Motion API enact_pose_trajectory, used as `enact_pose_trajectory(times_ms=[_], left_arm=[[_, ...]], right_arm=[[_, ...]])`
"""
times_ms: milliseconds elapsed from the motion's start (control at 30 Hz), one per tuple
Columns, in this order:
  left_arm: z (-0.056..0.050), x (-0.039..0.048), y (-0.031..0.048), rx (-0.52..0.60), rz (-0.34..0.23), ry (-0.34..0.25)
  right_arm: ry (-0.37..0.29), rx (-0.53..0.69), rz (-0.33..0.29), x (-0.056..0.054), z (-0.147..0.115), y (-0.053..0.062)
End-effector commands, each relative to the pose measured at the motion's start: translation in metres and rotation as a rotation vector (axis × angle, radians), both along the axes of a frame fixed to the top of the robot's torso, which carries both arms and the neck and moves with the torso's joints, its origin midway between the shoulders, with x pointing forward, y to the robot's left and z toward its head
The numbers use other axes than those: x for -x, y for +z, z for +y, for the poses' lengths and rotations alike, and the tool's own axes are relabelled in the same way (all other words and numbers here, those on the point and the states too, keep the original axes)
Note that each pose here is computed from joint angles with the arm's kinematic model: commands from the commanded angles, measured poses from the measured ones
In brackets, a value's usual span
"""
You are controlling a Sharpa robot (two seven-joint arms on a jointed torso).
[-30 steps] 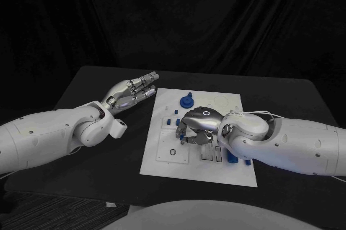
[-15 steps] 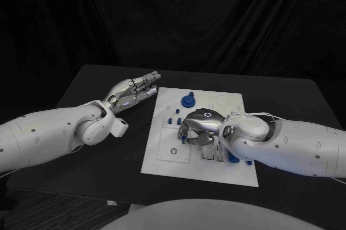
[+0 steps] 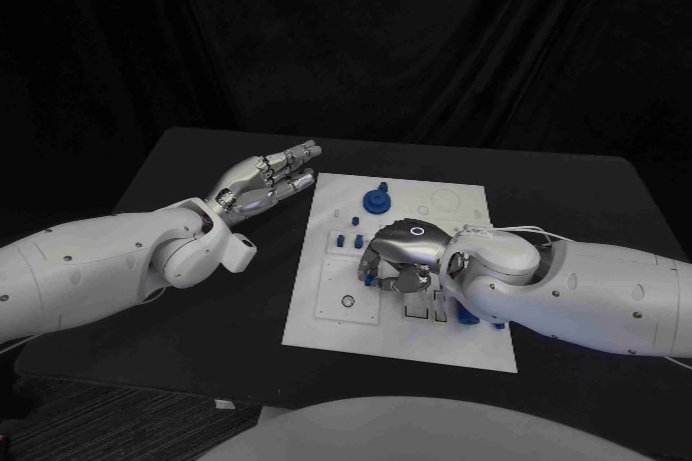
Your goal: Assemble the parts on the task board
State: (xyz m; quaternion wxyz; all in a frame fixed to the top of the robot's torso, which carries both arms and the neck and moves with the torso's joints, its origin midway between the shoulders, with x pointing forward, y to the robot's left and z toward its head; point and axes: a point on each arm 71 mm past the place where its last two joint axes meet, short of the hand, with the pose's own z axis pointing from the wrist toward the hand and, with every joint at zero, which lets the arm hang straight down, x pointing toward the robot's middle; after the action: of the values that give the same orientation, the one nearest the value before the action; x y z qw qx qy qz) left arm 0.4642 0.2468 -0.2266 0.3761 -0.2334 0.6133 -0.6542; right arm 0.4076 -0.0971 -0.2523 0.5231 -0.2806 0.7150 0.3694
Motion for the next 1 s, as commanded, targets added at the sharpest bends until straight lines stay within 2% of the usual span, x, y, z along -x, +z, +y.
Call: enact_pose_trajectory(times_ms=[33, 1000], left_arm=[[-0.0013, 0.0009, 0.0006, 0.02, -0.003, -0.011], [-0.0027, 0.0006, -0.001, 0.016, 0.011, -0.019]], right_arm=[[-0.013, 0.022, 0.006, 0.0001, -0.0016, -0.0028], [-0.007, 0.051, 0.026, -0.0006, 0.0024, -0.0072]])
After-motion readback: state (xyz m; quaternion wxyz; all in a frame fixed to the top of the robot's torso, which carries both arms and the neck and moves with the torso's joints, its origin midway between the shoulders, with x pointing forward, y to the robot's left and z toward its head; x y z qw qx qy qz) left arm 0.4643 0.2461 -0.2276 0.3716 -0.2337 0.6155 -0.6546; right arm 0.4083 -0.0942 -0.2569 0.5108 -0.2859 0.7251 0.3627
